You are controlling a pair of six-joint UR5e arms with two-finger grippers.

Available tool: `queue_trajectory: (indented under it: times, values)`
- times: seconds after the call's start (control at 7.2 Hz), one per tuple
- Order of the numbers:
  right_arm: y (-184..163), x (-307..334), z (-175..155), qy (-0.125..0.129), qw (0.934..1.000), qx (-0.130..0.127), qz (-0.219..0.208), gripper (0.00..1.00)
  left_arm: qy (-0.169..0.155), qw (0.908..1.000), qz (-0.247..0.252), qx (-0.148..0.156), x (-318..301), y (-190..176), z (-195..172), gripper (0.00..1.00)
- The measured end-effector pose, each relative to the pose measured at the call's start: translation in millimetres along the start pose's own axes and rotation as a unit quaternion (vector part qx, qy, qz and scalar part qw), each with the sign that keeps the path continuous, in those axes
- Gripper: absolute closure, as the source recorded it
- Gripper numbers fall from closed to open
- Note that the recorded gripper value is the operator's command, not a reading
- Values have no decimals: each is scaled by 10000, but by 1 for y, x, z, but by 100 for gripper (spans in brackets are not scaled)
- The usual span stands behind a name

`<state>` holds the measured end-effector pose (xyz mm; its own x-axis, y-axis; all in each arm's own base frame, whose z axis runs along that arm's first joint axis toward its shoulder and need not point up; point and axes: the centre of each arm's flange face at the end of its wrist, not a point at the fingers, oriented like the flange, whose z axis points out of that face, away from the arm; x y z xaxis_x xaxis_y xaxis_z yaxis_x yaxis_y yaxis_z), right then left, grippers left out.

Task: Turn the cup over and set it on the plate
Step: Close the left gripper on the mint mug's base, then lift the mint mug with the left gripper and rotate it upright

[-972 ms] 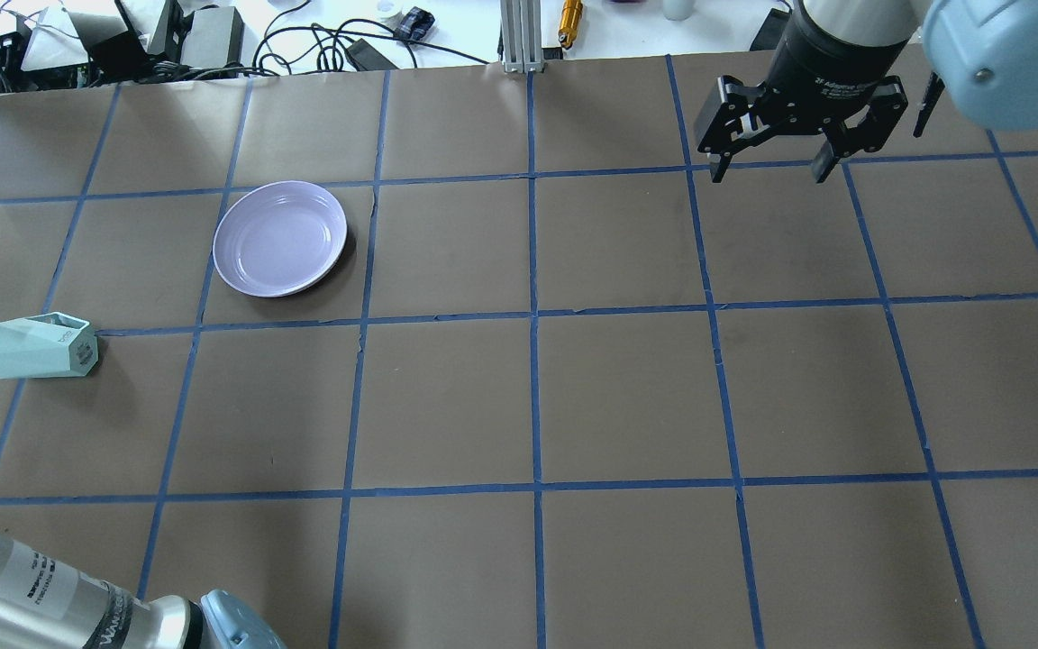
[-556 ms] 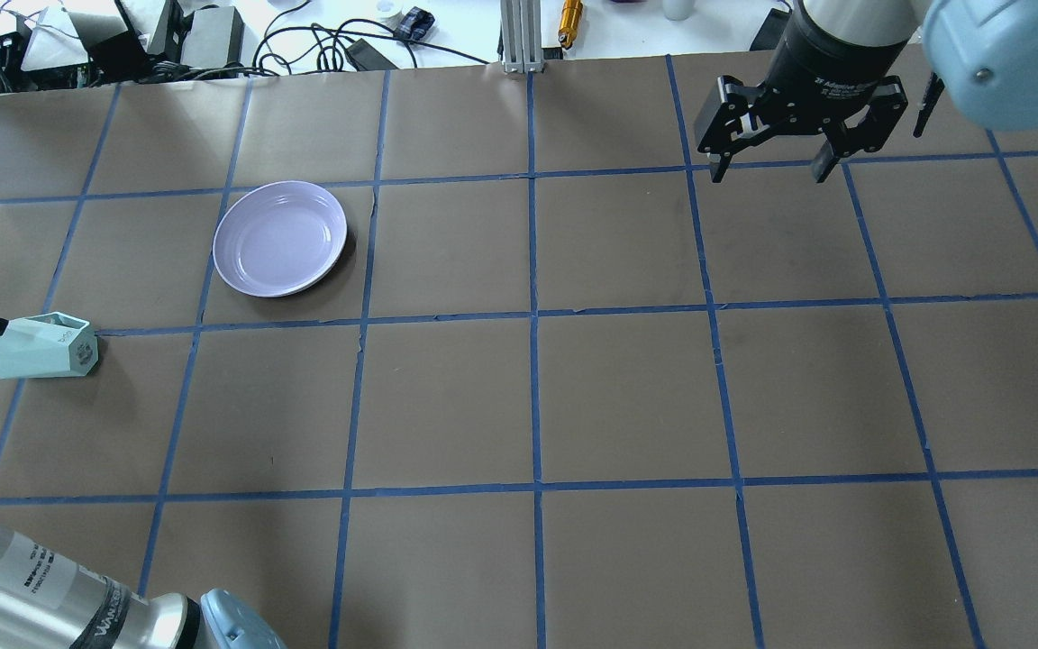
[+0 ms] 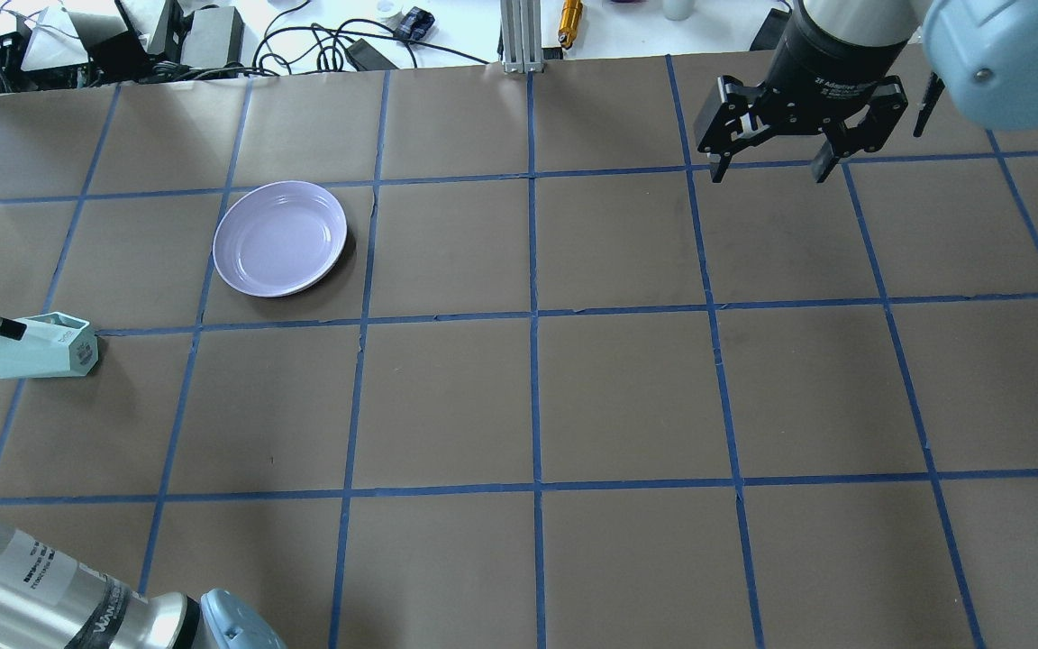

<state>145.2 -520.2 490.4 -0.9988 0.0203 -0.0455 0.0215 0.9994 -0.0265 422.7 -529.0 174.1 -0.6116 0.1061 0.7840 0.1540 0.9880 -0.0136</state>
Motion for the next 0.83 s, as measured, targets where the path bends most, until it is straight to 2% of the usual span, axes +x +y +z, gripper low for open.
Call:
queue_trajectory:
  times: [0.14, 0.28, 0.42, 0.56, 0.83]
  values:
    - [0, 0, 0, 0, 10000, 0, 0, 0, 73, 10000, 39, -9, 2, 1, 1, 66]
    - [0, 0, 0, 0, 10000, 0, 0, 0, 118, 9999, 94, -18, 3, 1, 0, 73]
    - [0, 0, 0, 0, 10000, 0, 0, 0, 160, 9998, 119, -28, 6, 1, -2, 90]
    - [0, 0, 0, 0, 10000, 0, 0, 0, 188, 9997, 130, -35, 9, 1, -5, 98]
    - [0, 0, 0, 0, 10000, 2, 0, 0, 224, 9996, 142, -45, 14, 0, -9, 100]
